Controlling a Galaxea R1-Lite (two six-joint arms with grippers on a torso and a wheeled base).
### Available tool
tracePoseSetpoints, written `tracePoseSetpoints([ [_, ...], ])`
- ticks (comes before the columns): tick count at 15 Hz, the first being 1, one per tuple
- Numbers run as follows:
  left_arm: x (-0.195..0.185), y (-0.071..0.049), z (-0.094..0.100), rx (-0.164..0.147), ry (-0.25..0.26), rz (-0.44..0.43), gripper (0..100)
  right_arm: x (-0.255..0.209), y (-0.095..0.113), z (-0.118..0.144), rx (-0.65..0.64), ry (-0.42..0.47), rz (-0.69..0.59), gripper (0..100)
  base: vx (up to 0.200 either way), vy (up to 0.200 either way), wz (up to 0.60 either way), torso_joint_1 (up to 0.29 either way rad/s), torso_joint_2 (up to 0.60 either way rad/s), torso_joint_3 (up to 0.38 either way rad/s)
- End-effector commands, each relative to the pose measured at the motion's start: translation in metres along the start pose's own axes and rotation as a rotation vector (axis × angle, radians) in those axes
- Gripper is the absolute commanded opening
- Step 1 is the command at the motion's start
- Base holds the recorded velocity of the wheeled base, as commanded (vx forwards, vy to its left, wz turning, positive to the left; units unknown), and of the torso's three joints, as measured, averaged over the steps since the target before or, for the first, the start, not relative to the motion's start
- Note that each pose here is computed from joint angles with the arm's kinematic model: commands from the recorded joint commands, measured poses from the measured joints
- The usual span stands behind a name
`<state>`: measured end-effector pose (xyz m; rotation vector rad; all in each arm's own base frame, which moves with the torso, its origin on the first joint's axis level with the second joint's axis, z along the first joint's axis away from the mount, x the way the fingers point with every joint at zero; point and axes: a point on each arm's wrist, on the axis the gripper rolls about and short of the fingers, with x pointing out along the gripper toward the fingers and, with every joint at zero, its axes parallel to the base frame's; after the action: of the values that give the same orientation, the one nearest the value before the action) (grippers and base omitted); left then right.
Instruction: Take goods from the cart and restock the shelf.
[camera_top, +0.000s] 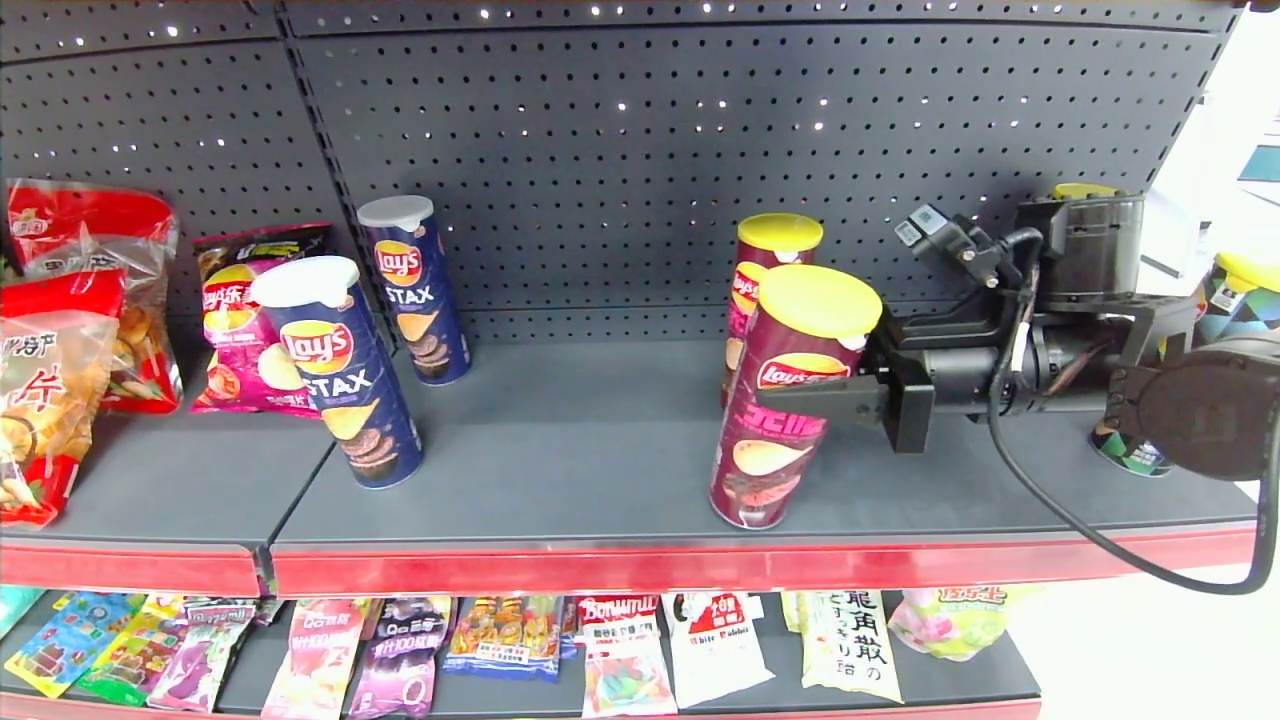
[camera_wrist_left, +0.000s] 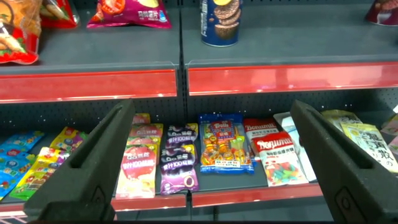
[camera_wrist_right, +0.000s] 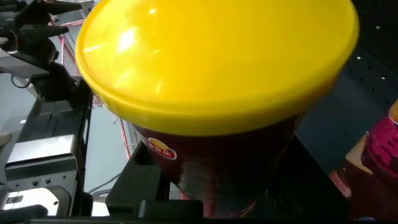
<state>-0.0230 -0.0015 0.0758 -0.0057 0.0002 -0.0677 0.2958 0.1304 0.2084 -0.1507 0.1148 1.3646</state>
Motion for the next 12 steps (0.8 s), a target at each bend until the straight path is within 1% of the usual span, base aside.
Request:
tracePoseSetpoints([
  [1, 0.0, 0.0, 0.0, 0.0, 0.0, 0.0, 100, -0.0062, -0.0042, -0.0027, -0.014, 0.002, -0.019, 0, 0.0, 0.0, 0.0, 0.0, 0.0, 0.0],
  [12, 0.0, 0.0, 0.0, 0.0, 0.0, 0.0, 100, 0.0021, -0.0034, -0.0103, -0.01, 0.015, 0.013, 0, 0.0, 0.0, 0.0, 0.0, 0.0, 0.0],
])
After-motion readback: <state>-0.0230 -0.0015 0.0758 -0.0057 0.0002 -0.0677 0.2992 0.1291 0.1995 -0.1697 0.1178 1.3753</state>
